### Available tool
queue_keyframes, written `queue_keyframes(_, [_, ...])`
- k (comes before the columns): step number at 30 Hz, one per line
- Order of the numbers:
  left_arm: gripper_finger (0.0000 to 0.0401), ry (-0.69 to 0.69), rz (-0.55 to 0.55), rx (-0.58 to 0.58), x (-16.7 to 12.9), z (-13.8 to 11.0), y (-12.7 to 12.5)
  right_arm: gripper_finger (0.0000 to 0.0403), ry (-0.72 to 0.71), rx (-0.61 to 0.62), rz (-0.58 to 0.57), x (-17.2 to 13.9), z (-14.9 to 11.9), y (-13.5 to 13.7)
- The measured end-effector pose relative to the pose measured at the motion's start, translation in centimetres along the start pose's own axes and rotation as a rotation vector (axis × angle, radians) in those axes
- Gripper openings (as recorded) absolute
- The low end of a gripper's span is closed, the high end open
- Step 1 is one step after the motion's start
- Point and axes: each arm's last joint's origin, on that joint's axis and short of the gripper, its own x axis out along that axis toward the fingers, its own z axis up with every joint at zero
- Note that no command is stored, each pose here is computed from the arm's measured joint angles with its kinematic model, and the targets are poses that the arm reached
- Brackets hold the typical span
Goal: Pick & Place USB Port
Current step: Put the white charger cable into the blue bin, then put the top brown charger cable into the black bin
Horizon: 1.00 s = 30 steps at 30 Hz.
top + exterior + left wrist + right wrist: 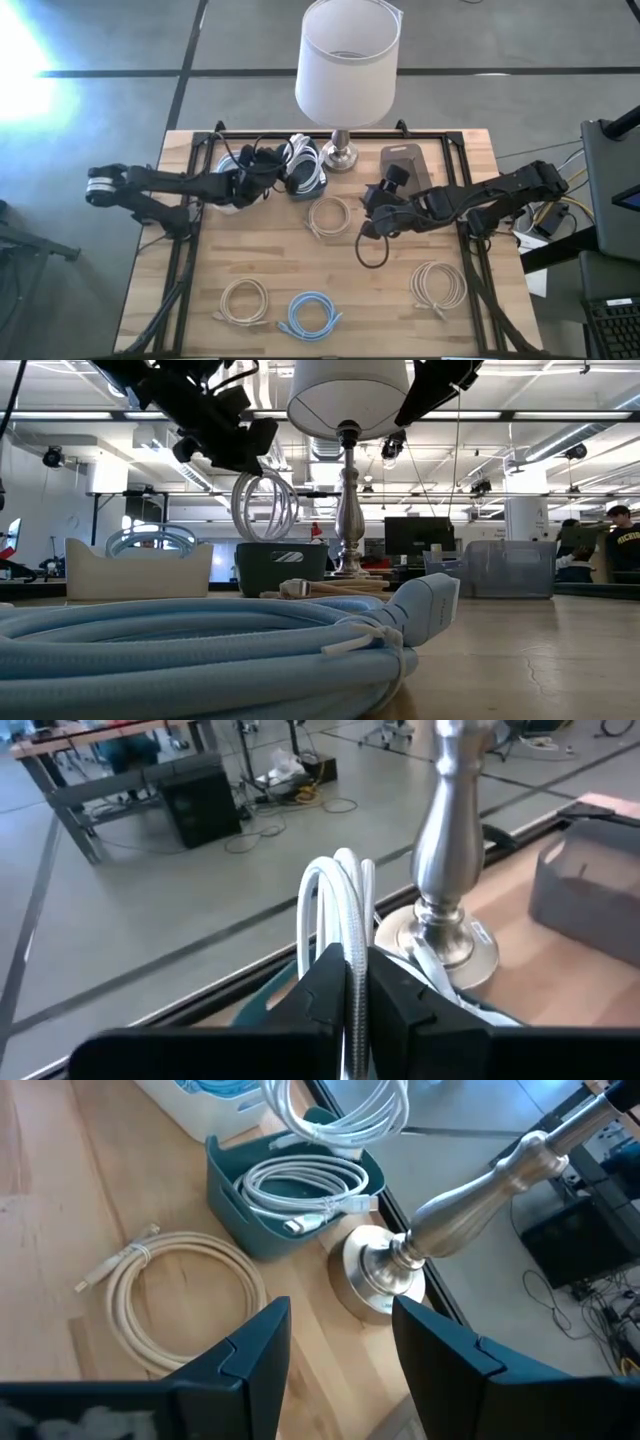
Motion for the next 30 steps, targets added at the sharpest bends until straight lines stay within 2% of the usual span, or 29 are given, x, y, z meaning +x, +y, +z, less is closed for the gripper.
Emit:
queue_keyframes(4, [0.0029, 0.015, 0.008, -0.035, 0.3, -0.4, -0.1, 0.0173, 0.000, 0.000, 0.000, 0.0, 0.0, 0.0])
queue_keyframes(12, [0.0039, 0.066, 0.008, -0.030, 2.3, -2.6, -1.8, 0.0173, 0.005, -0.005, -0.001, 0.1, -0.2, 0.1])
queue_keyframes(19, [0.0105, 0.117, -0.077, 0.011, 4.1, -2.9, -4.1, 0.0173, 0.005, 0.007, 0.000, 0.1, -0.2, 0.1])
queue_keyframes(24, [0.0161, 0.127, -0.094, 0.042, 4.7, -2.3, -5.1, 0.0173, 0.008, 0.023, 0.002, 0.2, -0.3, 0.1])
queue_keyframes(30, [0.0199, 0.146, -0.182, 0.084, 4.0, -0.3, -5.3, 0.0173, 0.050, 0.048, 0.096, 0.4, -0.8, 0.5])
